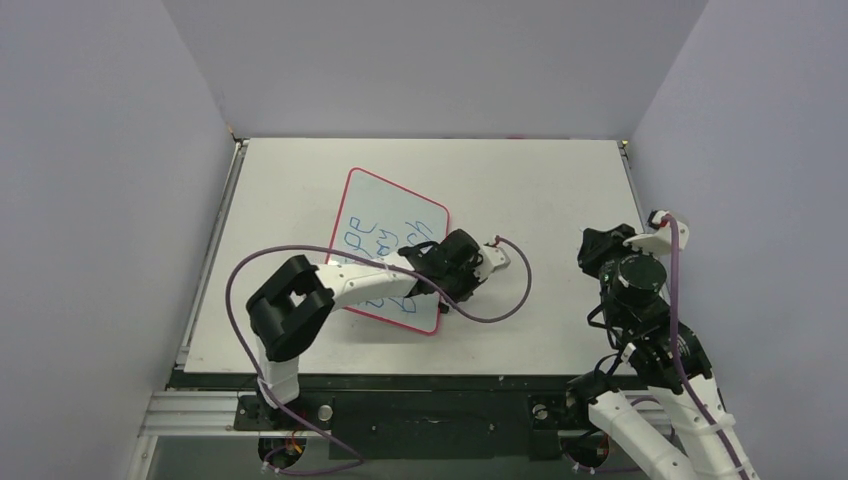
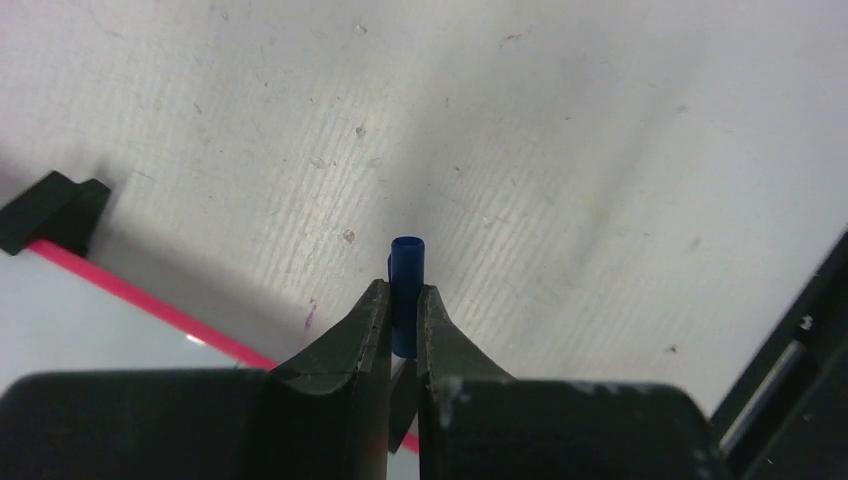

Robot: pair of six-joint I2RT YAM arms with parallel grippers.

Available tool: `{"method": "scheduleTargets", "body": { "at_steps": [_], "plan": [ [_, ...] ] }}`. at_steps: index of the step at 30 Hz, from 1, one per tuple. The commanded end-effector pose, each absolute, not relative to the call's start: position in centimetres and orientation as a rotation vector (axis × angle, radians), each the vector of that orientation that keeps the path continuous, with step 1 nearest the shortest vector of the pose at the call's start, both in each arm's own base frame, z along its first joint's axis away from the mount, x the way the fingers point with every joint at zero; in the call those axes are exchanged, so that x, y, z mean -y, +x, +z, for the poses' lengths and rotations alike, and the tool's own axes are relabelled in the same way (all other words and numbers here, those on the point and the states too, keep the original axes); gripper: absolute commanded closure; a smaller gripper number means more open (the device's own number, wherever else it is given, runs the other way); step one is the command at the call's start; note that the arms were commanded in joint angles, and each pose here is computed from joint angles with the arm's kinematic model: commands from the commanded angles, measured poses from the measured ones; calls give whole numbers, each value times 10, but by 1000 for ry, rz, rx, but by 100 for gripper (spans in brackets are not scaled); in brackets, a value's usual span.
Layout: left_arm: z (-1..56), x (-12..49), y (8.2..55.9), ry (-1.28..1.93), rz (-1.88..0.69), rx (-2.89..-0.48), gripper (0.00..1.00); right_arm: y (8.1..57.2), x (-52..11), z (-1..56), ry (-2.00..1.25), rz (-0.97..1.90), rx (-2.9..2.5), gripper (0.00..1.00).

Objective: Write a sentence on the whiteboard
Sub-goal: Pick up the pen cap from the center of the board, then insert the whiteboard marker without the cap into the pen cap.

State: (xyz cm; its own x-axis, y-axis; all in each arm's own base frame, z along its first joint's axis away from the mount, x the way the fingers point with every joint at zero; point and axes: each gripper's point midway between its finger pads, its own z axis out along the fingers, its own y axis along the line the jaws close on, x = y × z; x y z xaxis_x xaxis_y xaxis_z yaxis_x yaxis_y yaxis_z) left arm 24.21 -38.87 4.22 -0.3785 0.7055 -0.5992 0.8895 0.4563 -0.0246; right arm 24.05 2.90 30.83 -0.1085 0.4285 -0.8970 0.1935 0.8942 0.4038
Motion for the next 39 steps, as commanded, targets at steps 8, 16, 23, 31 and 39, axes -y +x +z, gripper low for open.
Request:
{"method": "scheduleTargets", "body": {
  "at_steps": [8, 16, 23, 31, 39],
  "plan": [
    [176, 399, 226, 1282, -730, -1816, 100, 244, -56, 348, 379, 393, -1687, 100],
    [245, 370, 226, 1235, -697, -1624, 100, 241, -91, 364, 222, 554, -1715, 100],
    [281, 340, 229, 1186, -662, -1498, 100, 234, -135, 365, 7, 749, -1738, 100],
    [295, 321, 236, 1213, -568, -1465, 100, 231, -166, 358, -145, 897, -1748, 100],
    [296, 321, 231, 1169, -670, -1396, 100, 231, -193, 349, -228, 1004, -1783, 100]
  ]
}}
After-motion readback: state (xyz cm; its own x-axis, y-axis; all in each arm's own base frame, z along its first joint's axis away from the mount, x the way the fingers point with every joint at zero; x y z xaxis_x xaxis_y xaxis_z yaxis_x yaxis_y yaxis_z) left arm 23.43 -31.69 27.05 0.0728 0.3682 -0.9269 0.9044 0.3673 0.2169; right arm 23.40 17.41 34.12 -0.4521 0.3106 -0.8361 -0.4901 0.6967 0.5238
